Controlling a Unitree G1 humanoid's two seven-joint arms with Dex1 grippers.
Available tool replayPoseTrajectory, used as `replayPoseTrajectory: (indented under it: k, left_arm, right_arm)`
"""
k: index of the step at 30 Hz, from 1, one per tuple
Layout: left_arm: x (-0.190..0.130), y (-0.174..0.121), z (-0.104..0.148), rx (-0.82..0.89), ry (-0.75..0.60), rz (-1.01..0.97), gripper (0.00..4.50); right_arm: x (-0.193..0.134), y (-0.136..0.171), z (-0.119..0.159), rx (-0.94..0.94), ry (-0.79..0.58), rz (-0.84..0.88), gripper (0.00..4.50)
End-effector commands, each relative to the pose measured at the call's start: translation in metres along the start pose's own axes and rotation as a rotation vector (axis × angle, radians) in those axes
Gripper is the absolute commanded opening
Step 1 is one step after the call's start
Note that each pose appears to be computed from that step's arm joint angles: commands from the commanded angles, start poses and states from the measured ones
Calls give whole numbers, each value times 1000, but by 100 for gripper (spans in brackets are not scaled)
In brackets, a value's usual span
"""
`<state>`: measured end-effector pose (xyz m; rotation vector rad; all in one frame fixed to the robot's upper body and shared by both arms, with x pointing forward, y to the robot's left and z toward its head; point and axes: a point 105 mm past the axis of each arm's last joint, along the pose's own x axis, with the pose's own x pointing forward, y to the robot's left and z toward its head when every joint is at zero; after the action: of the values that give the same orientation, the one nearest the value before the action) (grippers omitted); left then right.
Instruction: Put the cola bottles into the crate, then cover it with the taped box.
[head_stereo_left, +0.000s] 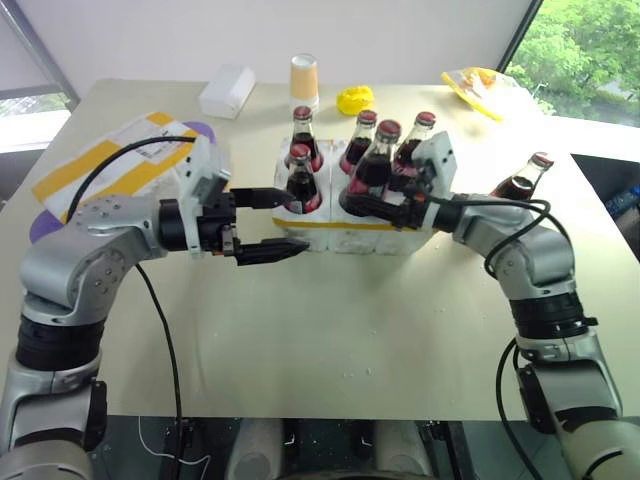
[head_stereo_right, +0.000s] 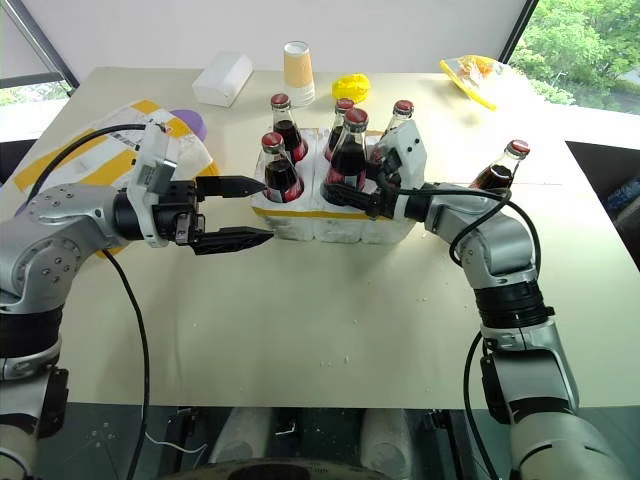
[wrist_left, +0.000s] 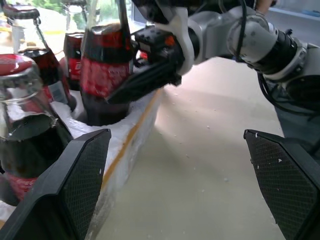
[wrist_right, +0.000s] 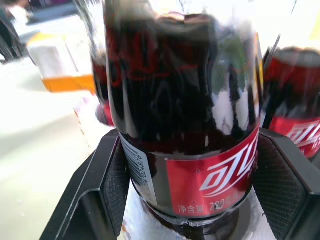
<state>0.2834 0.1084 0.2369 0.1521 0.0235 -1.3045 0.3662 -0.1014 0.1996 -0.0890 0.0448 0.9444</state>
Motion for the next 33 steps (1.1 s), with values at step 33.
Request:
replayPoseTrajectory:
  k: [33]
  left_arm:
    - [18, -2, 11, 37, -97, 105, 450]
  right_arm:
    - [-192, -36, -32, 130, -169, -1026, 443]
